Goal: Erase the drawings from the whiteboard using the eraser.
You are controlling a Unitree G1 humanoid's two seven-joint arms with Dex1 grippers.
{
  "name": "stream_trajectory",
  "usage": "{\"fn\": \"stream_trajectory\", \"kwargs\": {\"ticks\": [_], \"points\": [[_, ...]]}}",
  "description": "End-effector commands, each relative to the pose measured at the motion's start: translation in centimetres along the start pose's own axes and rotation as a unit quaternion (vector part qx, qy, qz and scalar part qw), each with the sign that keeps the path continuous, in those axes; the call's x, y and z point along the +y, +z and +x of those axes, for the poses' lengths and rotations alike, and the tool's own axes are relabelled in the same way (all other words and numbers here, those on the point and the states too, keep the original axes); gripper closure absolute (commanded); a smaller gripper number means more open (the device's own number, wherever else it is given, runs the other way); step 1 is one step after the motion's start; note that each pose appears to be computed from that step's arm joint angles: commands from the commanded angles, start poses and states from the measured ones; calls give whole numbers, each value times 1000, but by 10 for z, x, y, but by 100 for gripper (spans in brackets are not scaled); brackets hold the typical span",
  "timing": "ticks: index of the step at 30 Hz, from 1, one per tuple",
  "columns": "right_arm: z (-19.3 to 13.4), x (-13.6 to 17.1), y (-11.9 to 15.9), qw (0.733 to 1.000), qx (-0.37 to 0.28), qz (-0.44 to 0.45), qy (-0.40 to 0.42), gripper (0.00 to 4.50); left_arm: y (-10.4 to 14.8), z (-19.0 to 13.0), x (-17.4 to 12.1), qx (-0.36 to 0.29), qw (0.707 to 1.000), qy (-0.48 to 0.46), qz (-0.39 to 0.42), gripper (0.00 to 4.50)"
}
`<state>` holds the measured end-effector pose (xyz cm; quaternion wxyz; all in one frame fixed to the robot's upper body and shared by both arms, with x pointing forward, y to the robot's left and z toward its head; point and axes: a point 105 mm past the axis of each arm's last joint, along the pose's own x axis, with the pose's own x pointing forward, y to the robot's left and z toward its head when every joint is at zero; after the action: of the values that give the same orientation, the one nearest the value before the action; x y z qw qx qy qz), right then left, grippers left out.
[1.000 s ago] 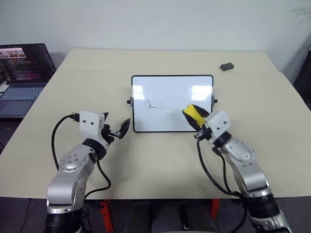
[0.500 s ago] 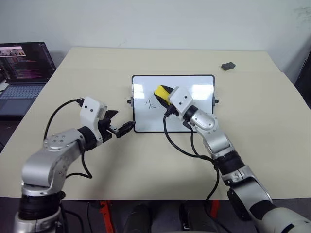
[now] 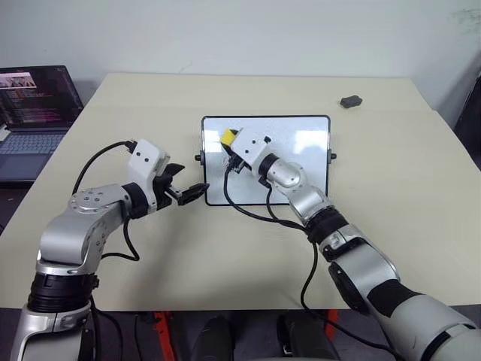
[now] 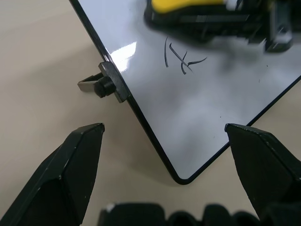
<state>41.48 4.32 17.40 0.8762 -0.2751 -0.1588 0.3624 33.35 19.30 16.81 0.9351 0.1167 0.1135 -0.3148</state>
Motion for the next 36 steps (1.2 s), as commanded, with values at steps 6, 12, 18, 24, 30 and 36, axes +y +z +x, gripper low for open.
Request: {"fn": "stream_trajectory", "kwargs": {"ticks": [6,12,18,24,30,36], "points": [[-25,38,-68,988,125,18,87,325,11,-2,-1,-18,1000,-1,18,0],[-41,54,-84,981,143,-5,133,325,3,-4,2,-9,1000,9,7,0],[-27,26,-30,993,34,-56,94,325,-14,-4,15,17,999,49,-2,0],[-23,-17,50,990,-114,-79,16,325,-28,-7,8,31,999,39,-9,0],[-12,-38,42,994,-81,-68,-30,325,-37,-10,-1,46,999,14,-6,0],[-12,-15,-9,998,1,-56,9,325,-31,-7,-8,37,999,-2,4,0]]}}
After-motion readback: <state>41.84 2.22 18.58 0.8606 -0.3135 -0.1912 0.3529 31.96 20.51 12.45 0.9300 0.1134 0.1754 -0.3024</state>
